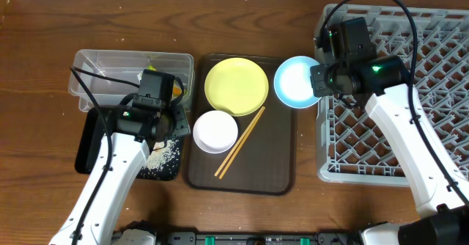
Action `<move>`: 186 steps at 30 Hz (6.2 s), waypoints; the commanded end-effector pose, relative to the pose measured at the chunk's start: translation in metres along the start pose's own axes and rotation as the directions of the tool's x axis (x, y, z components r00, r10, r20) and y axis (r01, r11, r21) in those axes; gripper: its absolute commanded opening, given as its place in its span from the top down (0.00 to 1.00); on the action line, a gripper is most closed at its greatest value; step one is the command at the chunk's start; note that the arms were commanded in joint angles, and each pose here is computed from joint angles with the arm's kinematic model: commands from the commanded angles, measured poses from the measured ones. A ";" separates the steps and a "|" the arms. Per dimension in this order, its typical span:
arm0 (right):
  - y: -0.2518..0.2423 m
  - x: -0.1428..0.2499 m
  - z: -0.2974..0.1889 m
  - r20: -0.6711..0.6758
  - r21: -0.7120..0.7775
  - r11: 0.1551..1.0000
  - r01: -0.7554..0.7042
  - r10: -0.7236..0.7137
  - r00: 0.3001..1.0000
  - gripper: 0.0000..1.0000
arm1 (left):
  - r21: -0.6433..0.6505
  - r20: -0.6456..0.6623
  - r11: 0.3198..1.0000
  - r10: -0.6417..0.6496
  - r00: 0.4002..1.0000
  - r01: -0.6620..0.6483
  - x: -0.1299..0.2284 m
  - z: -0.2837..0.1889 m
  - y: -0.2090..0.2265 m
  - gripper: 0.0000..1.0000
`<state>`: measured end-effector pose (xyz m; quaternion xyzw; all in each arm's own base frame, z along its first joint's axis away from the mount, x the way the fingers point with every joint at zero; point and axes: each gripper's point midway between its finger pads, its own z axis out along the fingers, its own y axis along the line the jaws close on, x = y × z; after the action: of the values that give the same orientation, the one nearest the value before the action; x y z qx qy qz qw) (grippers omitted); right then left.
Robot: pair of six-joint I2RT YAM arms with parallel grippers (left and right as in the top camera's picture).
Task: Sort waste into correct bins and load items into the dishwasher rack
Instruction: 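Lift the blue bowl and carry it to the rack's back edge, then set the blue bowl upright in the rack and release it, then reach the right gripper to the white bowl and grasp its rim, then carry the white bowl to the rack and stand it beside the blue bowl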
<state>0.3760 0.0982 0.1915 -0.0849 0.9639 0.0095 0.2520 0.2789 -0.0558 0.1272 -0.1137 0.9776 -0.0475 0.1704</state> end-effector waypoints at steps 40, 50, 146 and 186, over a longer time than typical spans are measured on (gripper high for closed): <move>-0.208 -0.095 0.072 0.376 0.737 0.604 -0.305 0.008 0.926 0.99 | -0.016 0.021 1.000 -0.011 1.000 0.011 -0.005 -0.004 0.003 0.42; -0.212 -0.085 0.093 0.347 0.770 0.567 -0.293 0.013 0.938 0.99 | -0.016 0.020 1.000 -0.011 1.000 0.012 -0.005 -0.004 0.003 0.42; 0.215 0.072 0.107 -0.199 -0.314 0.948 0.053 -0.120 0.973 0.99 | -0.212 -0.009 0.937 -0.285 0.959 0.276 0.004 -0.009 0.080 0.41; -0.269 -0.085 -0.002 0.103 0.955 0.286 -0.075 -0.086 0.991 0.99 | -0.198 0.000 0.940 -0.285 0.959 0.279 0.001 -0.008 0.078 0.41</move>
<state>0.5037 -0.1329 0.2497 0.0677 0.7727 -0.5099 0.3721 0.2569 0.0181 0.1199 -0.2586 0.9570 0.0237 0.1296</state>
